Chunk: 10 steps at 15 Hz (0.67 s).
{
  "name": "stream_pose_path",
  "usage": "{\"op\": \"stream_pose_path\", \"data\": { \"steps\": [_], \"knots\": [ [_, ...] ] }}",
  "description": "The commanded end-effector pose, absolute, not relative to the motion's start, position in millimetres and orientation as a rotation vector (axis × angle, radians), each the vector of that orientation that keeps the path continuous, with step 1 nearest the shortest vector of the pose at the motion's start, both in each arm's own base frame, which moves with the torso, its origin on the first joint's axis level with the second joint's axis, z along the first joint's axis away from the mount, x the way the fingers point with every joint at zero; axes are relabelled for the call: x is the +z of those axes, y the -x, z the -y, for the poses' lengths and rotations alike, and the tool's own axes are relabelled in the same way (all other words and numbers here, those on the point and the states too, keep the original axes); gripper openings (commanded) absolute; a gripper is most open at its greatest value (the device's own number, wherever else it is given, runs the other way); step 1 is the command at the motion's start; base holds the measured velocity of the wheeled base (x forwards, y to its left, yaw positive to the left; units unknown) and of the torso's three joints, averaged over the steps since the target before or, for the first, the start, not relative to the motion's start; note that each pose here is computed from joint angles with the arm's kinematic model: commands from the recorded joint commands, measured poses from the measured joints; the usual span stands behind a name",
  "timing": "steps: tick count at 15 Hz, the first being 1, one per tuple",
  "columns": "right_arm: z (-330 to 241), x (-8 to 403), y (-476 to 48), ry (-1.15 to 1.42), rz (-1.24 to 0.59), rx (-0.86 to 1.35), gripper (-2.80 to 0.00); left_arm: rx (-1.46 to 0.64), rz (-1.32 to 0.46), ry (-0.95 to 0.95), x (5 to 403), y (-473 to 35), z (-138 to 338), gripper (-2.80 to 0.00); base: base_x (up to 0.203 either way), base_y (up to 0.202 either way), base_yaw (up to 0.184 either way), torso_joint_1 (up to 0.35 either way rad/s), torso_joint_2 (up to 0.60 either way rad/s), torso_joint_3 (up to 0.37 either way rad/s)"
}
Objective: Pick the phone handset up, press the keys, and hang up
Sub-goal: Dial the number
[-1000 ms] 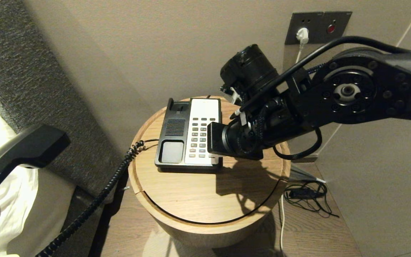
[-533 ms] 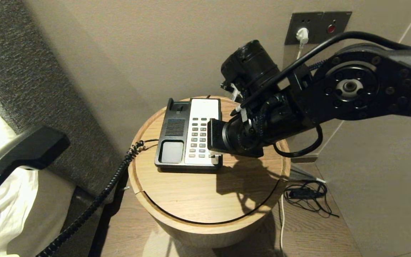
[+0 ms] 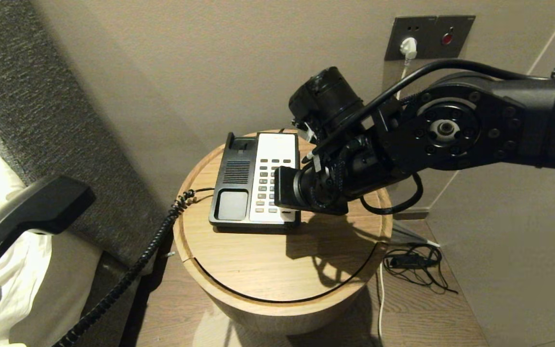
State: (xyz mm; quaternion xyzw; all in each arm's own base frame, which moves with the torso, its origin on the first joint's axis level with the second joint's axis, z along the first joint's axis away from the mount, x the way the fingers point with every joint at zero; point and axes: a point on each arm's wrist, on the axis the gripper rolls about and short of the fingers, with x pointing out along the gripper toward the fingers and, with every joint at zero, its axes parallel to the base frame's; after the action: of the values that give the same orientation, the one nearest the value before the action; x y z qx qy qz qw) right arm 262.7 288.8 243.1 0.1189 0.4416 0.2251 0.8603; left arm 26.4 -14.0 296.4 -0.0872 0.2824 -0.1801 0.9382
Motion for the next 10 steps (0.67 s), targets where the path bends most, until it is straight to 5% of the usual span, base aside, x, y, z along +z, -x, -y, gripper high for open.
{"op": "stream_pose_path", "data": {
  "steps": [1,10],
  "knots": [
    [-289.4,238.8,-265.4,-0.243,-0.936,0.464,-2.8,-0.366,-0.586,0.178,295.1,-26.4,14.1,-2.8,0.0,0.0,0.0,0.0,0.0,0.0],
    [-285.5,236.0,-270.5,-0.198,-0.909,0.456,-2.8,-0.364,-0.595,0.175,292.4,-26.8,14.3,-2.8,0.0,0.0,0.0,0.0,0.0,0.0]
  ]
}}
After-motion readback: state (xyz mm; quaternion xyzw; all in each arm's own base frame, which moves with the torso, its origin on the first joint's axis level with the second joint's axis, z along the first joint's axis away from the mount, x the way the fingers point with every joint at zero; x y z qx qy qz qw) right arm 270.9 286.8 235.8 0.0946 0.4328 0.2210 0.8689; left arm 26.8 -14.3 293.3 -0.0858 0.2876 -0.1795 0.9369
